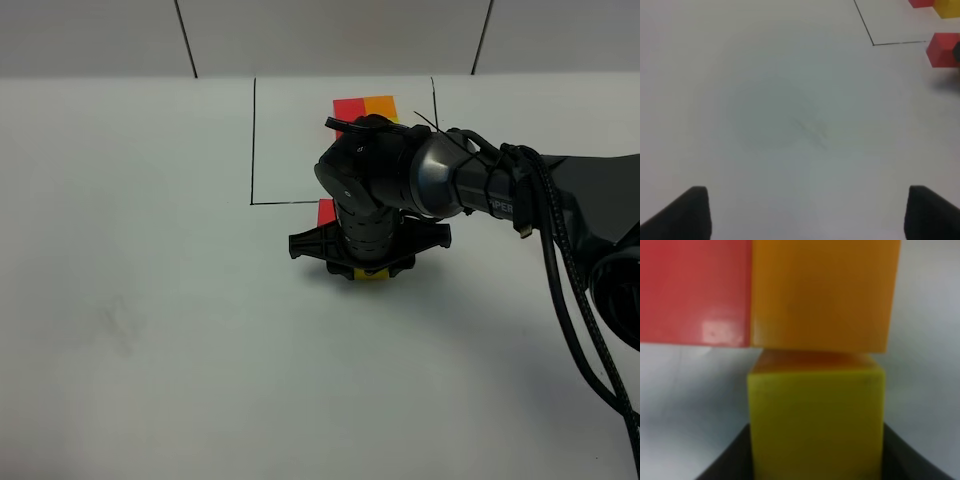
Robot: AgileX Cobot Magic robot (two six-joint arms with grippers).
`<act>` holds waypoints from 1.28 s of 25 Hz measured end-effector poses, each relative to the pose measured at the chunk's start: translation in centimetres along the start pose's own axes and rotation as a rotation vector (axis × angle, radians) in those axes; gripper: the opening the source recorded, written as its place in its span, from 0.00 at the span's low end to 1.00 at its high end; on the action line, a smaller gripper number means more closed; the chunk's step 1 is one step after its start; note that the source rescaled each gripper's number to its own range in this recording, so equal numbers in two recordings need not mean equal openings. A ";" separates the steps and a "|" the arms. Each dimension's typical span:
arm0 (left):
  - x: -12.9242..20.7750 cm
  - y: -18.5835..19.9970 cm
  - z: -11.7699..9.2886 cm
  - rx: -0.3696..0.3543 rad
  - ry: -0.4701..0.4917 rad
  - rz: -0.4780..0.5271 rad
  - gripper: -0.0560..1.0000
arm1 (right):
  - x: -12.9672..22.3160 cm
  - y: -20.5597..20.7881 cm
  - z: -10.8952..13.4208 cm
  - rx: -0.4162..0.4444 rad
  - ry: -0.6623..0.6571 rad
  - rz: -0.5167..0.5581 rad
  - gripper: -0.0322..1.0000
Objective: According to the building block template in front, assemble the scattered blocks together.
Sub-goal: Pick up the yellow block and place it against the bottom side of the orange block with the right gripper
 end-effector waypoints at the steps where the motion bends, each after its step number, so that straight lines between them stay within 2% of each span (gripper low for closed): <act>1: 0.0 0.0 0.0 0.000 0.000 0.000 0.70 | -0.1 0.0 0.0 0.001 0.002 -0.003 0.03; 32: 0.0 0.0 0.0 0.000 0.002 0.000 0.70 | -0.3 -0.1 0.0 -0.001 0.042 -0.014 0.03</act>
Point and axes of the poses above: a point on each arm's last joint axis where the gripper is mounted, y pointing back along that axis away from the gripper, z along the wrist's bending axis when the last joint is at zero, x = y × z, the point moved 10 cm from there along -y, pointing out along that axis toward the gripper, and after that the axes turned 2 degrees about -y, right-handed, at the moved point
